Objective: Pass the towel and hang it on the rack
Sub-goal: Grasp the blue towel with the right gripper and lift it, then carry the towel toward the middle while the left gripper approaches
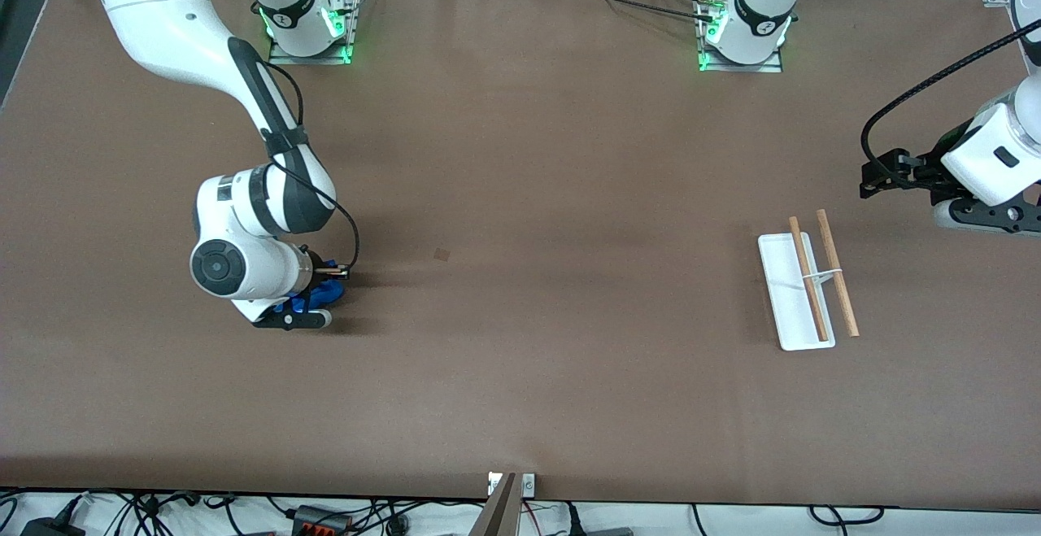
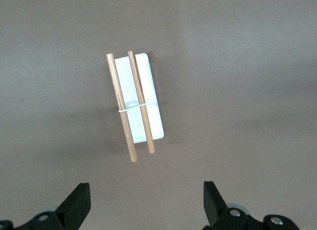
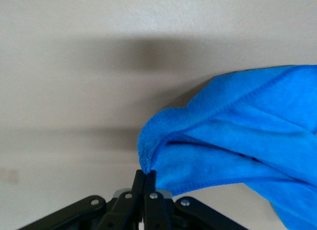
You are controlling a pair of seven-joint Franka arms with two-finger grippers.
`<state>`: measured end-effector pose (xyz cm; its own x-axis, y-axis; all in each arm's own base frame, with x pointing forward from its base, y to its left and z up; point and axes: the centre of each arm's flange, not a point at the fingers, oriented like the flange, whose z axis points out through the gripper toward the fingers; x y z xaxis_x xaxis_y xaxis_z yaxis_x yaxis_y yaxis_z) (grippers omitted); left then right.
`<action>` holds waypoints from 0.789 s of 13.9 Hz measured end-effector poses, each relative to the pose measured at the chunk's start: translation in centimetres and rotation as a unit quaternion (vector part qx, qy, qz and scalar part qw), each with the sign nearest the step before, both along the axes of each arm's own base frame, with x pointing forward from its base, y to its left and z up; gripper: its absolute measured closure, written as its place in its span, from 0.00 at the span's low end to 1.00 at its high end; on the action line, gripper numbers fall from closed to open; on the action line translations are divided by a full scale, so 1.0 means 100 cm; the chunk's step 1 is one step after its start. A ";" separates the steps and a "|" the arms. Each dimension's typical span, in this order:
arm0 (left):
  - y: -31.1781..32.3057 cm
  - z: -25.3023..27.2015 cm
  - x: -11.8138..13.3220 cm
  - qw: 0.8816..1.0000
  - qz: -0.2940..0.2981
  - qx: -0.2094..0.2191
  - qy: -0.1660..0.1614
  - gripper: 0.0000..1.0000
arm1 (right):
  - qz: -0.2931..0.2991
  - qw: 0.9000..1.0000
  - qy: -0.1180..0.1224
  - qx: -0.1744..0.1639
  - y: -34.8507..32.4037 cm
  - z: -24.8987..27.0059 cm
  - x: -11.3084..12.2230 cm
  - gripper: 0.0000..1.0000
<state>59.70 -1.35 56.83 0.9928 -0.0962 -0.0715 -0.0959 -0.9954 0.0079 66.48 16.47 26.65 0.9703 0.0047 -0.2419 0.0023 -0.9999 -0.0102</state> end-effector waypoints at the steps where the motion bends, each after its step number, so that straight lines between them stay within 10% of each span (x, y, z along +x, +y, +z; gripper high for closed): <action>1: 0.000 0.000 0.000 1.000 0.000 0.000 0.000 0.00 | 0.004 1.000 0.002 0.002 0.004 0.025 0.005 0.98; 11: 0.001 -0.004 0.001 1.000 0.001 0.001 0.004 0.00 | 0.108 0.971 -0.123 0.174 0.218 0.272 -0.056 0.98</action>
<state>59.84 -1.28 56.45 0.9924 -0.0945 -0.0786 -0.0942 -0.9955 0.0075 60.88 38.27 53.84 0.9660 0.2538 0.0490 0.2559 -0.9123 -0.3197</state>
